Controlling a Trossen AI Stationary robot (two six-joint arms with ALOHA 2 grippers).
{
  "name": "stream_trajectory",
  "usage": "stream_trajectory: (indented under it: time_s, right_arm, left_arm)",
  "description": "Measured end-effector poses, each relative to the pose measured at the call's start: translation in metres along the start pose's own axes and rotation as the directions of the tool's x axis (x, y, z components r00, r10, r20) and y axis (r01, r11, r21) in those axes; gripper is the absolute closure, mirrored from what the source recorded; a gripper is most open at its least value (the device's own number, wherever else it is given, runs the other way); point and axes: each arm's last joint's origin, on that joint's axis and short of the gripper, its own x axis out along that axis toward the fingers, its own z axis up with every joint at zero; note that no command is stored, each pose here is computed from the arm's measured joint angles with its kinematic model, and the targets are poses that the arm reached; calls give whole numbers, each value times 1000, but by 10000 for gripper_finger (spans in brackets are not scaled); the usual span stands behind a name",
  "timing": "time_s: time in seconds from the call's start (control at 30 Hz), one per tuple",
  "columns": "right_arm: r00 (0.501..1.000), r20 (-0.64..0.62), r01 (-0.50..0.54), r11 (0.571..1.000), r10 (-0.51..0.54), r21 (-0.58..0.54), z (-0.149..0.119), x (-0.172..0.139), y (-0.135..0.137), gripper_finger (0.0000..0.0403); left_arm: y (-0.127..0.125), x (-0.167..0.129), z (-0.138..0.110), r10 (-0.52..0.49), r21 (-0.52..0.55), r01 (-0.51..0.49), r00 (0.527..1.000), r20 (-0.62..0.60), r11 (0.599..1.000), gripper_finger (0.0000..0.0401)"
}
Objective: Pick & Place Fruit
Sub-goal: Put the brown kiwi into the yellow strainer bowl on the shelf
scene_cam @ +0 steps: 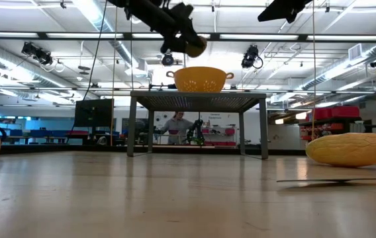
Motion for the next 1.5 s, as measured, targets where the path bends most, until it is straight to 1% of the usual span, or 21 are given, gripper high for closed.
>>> stream_trajectory:
  time_s: [0.23, 0.33, 0.8, 1.17, 1.5]
  right_arm:
    - [1000, 0, 0, 1000, 0, 0, 0, 0, 0, 402]
    - [1000, 0, -1, 1000, 1, 0, 0, 0, 0, 402]
    - [1000, 0, -1, 1000, 1, 4, 0, 0, 0, 402]
    - [1000, 0, -1, 1000, 1, 3, 0, 0, 0, 402]
    - [1000, 0, -1, 1000, 1, 0, 0, 0, 0, 402]
  left_arm:
    - [1, 22, -15, -33, -8, 33, 997, -63, 999, 181]
    - [1, 26, -18, -38, -9, 38, 996, -75, 999, 181]
    - [1, 27, -19, -45, -1, 45, 995, -89, 999, 180]
    - [2, 27, -30, -12, 31, 17, 985, -171, 999, 179]
    - [3, 27, -30, -7, 32, 13, 985, -172, 999, 176]
